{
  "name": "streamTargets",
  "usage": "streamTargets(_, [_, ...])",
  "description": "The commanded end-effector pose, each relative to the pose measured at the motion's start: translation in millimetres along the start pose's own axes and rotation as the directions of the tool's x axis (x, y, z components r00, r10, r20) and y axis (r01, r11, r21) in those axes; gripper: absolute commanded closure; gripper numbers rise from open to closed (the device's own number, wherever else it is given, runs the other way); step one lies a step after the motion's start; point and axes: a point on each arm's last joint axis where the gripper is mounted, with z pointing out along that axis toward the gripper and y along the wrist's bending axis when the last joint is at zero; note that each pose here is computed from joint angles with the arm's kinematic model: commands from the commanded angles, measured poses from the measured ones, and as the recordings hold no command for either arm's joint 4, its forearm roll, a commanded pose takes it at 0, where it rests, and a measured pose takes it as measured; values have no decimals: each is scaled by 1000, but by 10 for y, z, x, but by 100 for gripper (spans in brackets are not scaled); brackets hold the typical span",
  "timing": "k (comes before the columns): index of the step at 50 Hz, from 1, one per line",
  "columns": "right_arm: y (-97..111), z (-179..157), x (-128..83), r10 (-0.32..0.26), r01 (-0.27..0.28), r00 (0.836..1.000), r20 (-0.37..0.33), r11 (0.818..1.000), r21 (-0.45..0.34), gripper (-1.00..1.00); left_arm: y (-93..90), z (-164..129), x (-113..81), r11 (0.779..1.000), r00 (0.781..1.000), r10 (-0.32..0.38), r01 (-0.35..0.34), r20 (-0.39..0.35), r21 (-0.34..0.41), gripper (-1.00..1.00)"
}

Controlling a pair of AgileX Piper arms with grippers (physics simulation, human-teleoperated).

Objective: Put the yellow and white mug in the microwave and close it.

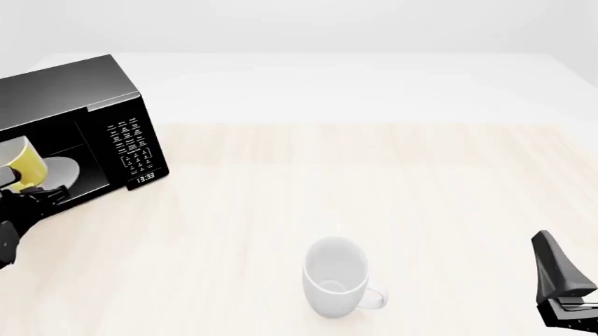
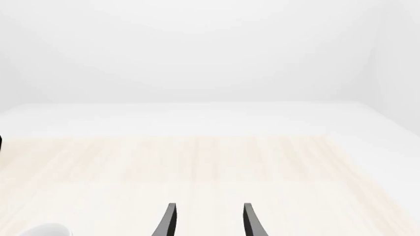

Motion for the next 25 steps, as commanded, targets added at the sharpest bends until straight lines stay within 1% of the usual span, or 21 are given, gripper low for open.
streamTargets(1, [0,0,0,0,0,1000,0,1000,0,-100,7,67,-95,1000,1000,-5,5,16,-3,100])
streamTargets(9, [0,0,0,0,0,1000,0,1000,0,-100,11,132,-112,1000,1000,-11,11,7,-6,100])
streamTargets(12, [0,0,0,0,0,1000,0,1000,0,-100,13,175,-164,1000,1000,-18,19,9,-9,100])
streamTargets(17, [0,0,0,0,0,1000,0,1000,0,-100,19,212,-175,1000,1000,-20,20,3,-12,100])
streamTargets(22, [0,0,0,0,0,1000,0,1000,0,-100,23,286,-181,999,999,-30,30,-17,-16,100])
streamTargets(25, [0,0,0,0,0,1000,0,1000,0,-100,28,289,-201,999,999,-31,31,-12,-18,100])
